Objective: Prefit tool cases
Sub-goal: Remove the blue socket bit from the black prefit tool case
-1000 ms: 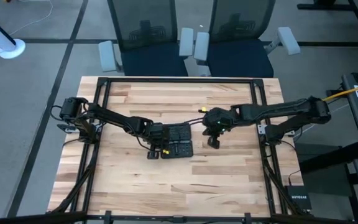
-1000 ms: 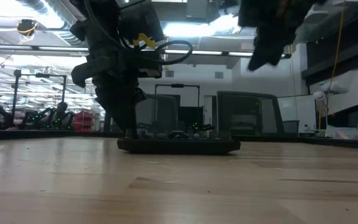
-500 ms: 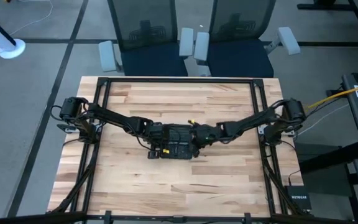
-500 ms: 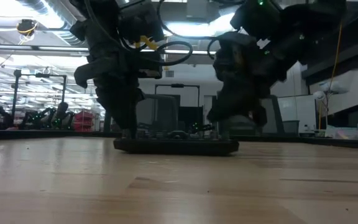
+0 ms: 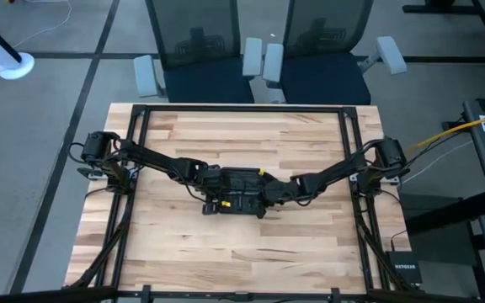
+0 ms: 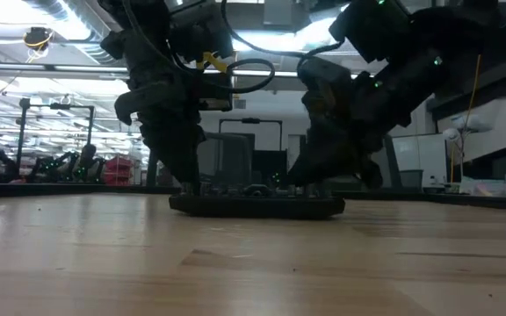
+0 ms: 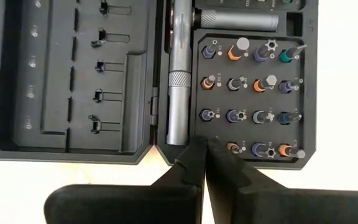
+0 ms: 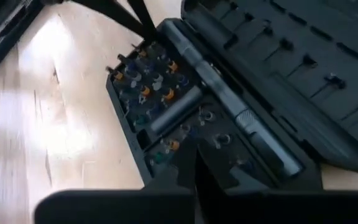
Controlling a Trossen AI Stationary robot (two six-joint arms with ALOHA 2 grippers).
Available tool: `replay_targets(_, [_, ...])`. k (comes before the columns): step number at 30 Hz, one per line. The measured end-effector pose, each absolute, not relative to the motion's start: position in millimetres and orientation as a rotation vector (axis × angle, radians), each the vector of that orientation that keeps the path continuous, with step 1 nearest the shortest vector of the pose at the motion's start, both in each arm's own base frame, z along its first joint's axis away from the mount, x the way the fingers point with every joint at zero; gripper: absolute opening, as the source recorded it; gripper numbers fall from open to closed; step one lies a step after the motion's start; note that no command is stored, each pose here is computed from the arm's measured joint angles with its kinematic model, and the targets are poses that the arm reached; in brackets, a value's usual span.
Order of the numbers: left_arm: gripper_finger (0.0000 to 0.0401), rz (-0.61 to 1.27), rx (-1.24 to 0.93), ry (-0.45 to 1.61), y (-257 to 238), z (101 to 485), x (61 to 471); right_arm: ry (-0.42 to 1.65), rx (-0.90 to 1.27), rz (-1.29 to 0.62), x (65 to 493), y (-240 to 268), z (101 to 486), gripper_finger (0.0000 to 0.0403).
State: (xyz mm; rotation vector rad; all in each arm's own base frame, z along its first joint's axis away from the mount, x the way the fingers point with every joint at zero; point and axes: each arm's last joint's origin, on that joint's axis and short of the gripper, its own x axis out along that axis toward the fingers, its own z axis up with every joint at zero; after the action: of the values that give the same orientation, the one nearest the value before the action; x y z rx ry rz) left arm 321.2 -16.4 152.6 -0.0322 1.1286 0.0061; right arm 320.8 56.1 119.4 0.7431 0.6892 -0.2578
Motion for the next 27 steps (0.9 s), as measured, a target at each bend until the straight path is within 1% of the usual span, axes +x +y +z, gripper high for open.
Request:
replay_targets(9, [0.0000, 0.017, -0.052, 1.114, -17, 157, 324, 0.701, 0.768, -0.282, 323, 56, 110, 0.0000])
replay_targets(14, [0.0000, 0.006, -0.061, 1.021, -17, 180, 325, 0.703, 0.766, -0.286, 323, 56, 109, 0.0000])
replay_targets(21, [0.0000, 0.003, -0.056, 1.016, -16, 197, 315, 0.700, 0.759, -0.301, 322, 56, 109, 0.0000])
replay_targets(27, [0.0006, -0.078, 0.041, 1.096, -19, 185, 313, 0.700, 0.759, -0.300, 322, 56, 108, 0.0000])
